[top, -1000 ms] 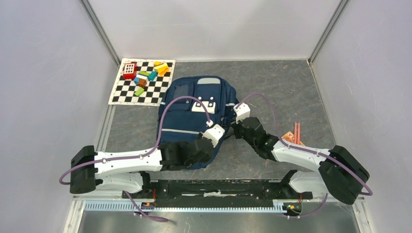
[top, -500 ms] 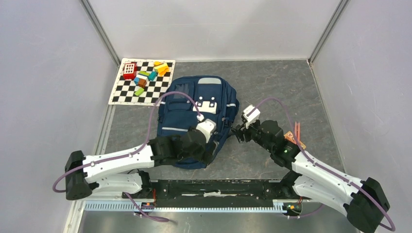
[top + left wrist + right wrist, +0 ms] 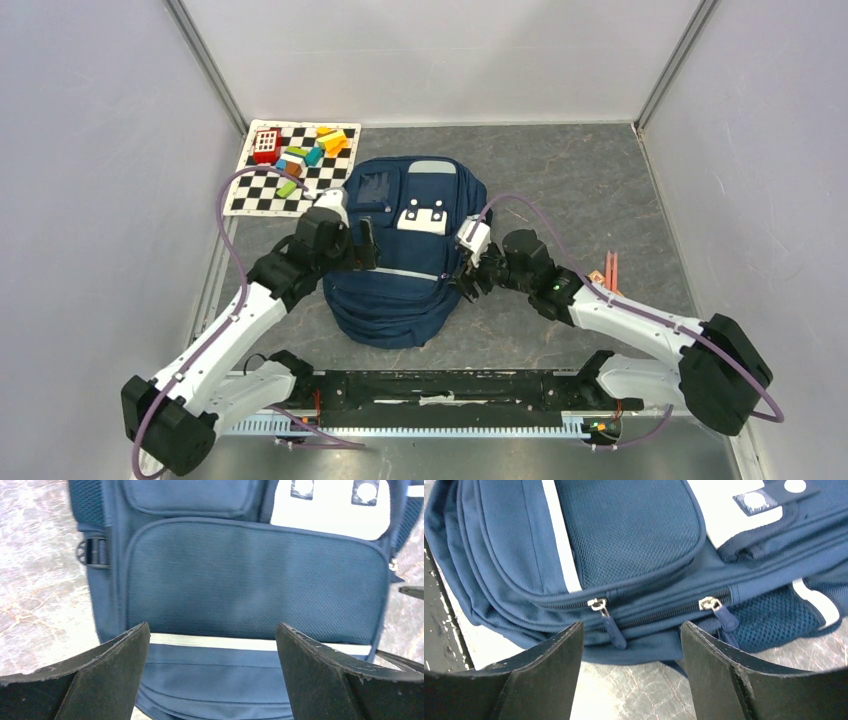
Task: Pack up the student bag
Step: Zip the student bag at the center of the board.
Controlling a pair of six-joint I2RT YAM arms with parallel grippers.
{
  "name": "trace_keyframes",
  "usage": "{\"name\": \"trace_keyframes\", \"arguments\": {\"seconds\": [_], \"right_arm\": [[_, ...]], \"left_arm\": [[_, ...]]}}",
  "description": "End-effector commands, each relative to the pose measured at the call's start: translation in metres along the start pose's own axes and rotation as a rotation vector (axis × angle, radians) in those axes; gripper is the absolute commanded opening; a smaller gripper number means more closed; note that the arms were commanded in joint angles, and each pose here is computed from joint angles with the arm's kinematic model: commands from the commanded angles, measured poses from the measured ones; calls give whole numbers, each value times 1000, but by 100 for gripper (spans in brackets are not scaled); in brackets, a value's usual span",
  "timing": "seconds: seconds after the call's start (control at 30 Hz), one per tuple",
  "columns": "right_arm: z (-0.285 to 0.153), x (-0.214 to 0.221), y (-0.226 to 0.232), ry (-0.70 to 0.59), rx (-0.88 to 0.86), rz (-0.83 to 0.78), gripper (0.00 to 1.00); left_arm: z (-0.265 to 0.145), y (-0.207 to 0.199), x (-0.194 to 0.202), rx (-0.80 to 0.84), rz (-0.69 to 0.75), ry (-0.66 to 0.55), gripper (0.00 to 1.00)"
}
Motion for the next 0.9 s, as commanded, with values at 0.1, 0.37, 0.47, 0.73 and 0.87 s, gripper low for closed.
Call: {"name": "trace_keyframes", "arguments": {"seconds": [0.1,0.37,0.47,0.73,0.87], "right_arm": [[13,-26,1,-36,-60,-15,73],[20,-21,0,10,-61,-8,61],[21,-20,-1,18,-62,-12,45],[21,-16,4,21,-94,-13,8],[18,-13,9,19,-120,-8,0]], "left_arm": [[15,32,-7,-7,-63,20,100],[30,50,-7,-85,-115,86,100],[35,49,-1,-60,-87,156,88],[45,47,12,-21,-80,250,58],[46,46,15,-8,-85,255,38]]}}
Point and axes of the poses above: each gripper's point midway between its finger pads, its own z axis out along the fingers, its own y axis along the line the jaws close on, x = y × z, the point moved 6 cm from there along -z, back along the fingers, and after that the axes turned 2 degrees about -z, right-handed, at the moved point
